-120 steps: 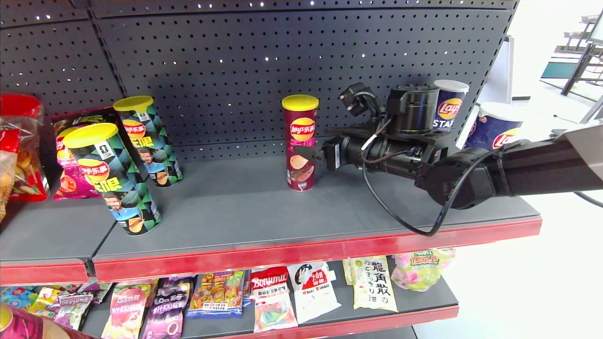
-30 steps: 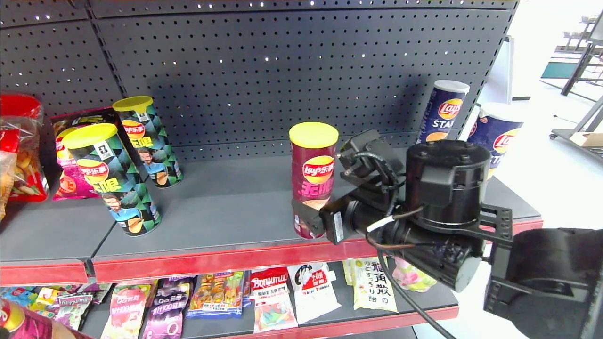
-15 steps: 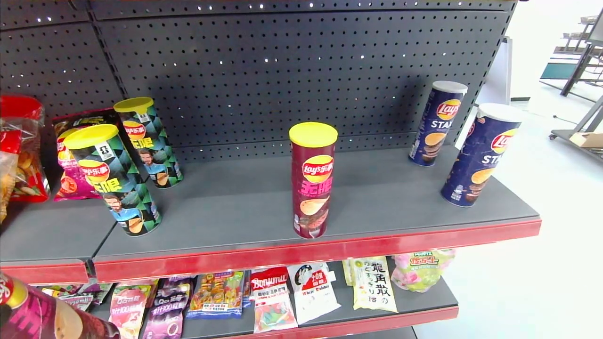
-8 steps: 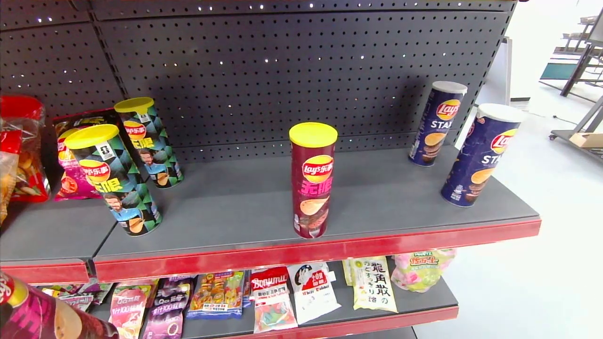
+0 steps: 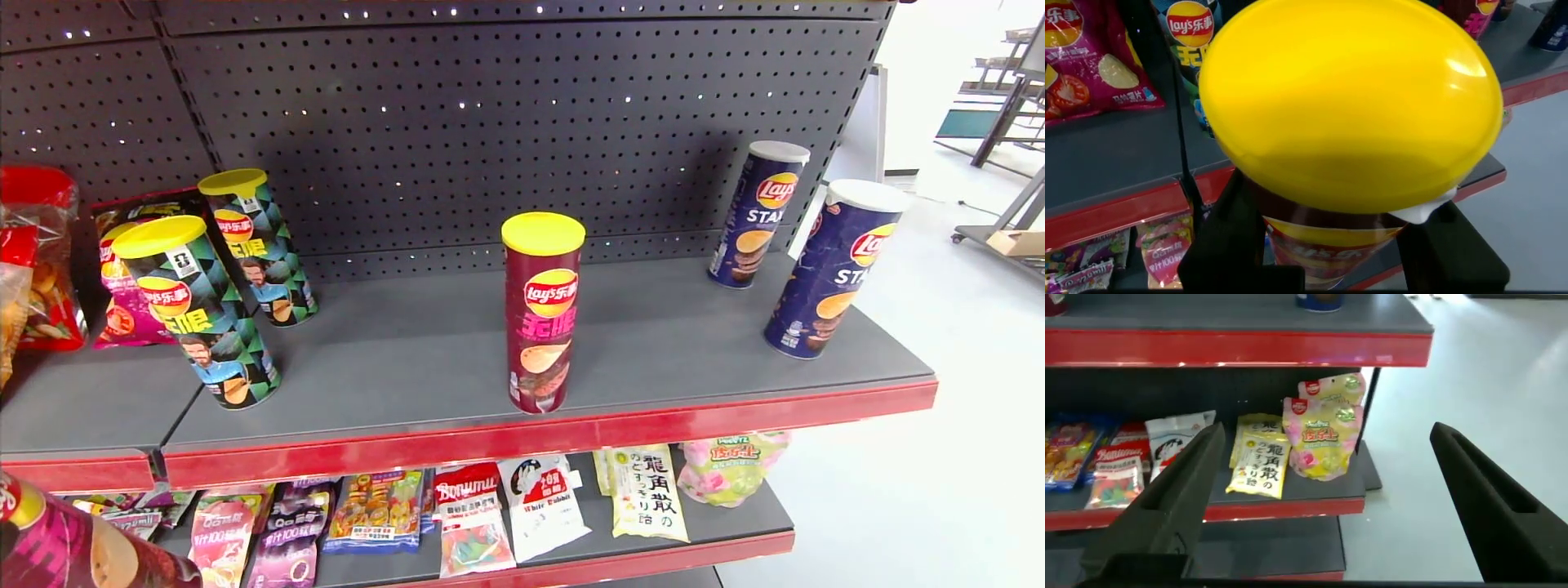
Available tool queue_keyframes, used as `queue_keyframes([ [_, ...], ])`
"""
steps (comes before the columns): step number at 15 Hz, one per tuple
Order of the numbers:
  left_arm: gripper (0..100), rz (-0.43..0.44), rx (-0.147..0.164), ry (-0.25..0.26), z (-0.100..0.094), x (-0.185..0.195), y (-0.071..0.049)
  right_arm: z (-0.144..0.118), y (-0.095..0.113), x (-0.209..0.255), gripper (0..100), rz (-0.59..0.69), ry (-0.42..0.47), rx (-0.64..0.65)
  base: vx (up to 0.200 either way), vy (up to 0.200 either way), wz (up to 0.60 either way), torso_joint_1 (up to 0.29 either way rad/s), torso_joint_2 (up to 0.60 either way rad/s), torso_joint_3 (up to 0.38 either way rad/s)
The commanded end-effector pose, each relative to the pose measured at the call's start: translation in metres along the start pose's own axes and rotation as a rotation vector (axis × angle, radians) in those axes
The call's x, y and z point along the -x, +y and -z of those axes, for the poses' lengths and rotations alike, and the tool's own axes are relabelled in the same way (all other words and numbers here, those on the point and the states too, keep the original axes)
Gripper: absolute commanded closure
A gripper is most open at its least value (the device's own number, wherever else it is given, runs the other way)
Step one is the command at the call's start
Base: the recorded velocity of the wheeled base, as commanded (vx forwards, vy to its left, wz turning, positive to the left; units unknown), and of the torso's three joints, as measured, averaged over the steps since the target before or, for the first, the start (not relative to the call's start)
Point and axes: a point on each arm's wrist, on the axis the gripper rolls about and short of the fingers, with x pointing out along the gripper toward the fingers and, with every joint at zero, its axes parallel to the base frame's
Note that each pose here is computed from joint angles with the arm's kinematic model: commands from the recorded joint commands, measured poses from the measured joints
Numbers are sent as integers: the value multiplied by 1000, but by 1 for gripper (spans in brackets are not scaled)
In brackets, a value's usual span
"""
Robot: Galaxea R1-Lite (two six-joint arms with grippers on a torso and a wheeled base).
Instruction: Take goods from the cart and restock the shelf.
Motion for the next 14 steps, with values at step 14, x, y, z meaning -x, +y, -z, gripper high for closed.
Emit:
queue_keyframes([
  [14,100,26,13,40,-21,-54,18,5,-3,5,0,-54,-30,-54,0,0,0,0,0,0],
])
